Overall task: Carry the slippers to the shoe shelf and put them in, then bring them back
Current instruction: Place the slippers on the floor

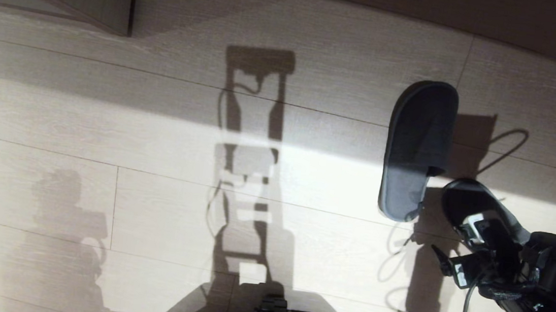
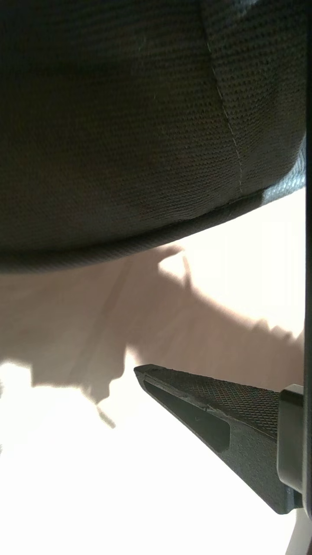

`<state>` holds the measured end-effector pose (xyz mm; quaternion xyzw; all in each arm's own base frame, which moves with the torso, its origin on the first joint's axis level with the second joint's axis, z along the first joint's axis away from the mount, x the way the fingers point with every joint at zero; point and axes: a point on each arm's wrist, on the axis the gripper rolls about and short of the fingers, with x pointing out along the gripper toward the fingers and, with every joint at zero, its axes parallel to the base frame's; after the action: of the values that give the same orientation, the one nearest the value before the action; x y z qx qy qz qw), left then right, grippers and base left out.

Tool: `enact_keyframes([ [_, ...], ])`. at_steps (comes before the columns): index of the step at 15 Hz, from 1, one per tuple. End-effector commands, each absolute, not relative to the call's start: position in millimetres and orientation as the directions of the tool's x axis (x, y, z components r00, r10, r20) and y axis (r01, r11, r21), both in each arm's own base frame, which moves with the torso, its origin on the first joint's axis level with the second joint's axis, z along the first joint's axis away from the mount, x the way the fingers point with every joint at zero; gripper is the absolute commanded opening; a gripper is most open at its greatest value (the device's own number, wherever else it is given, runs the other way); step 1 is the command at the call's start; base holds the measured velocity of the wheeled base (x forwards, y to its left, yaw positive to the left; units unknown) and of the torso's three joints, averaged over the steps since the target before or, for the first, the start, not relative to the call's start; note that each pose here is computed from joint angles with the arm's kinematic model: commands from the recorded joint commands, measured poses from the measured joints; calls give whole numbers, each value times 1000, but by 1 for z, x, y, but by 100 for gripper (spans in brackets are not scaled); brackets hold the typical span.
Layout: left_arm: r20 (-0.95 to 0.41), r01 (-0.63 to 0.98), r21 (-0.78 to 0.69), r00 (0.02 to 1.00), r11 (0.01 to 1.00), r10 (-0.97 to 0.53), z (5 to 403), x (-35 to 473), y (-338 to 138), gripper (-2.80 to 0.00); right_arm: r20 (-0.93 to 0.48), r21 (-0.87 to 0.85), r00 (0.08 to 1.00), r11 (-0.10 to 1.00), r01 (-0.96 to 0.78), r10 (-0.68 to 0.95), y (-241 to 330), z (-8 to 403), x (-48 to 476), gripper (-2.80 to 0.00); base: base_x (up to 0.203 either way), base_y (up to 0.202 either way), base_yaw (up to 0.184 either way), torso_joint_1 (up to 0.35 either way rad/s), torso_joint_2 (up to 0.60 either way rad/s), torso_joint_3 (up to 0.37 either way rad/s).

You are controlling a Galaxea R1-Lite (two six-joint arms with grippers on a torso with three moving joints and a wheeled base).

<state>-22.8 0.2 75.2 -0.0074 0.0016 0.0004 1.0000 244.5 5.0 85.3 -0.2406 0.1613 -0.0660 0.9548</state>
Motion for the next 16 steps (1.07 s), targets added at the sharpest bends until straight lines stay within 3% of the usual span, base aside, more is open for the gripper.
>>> enact_keyframes([
  [1, -3, -2, -15, 1000, 1000, 2, 75, -23, 0, -280, -310, -519, 923, 854, 37, -228, 5, 75, 246, 0, 0, 0, 0, 0, 0, 0],
  [4, -3, -2, -15, 1000, 1000, 2, 75, -23, 0, -280, -270, -570, 936, 821, 35, -227, 5, 82, 255, 0, 0, 0, 0, 0, 0, 0],
  [7, -3, -2, -15, 1000, 1000, 2, 75, -23, 0, -280, -203, -713, 954, 701, 10, -220, 6, 98, 278, 0, 0, 0, 0, 0, 0, 0],
  [10, -3, -2, -15, 1000, 1000, 2, 75, -23, 0, -280, -285, -756, 937, 649, -91, -201, 7, 106, 288, 0, 0, 0, 0, 0, 0, 0],
  [16, -3, -2, -15, 1000, 1000, 2, 75, -23, 0, -280, -458, -759, 864, 599, -257, -209, 6, 172, 289, 0, 0, 0, 0, 0, 0, 0],
])
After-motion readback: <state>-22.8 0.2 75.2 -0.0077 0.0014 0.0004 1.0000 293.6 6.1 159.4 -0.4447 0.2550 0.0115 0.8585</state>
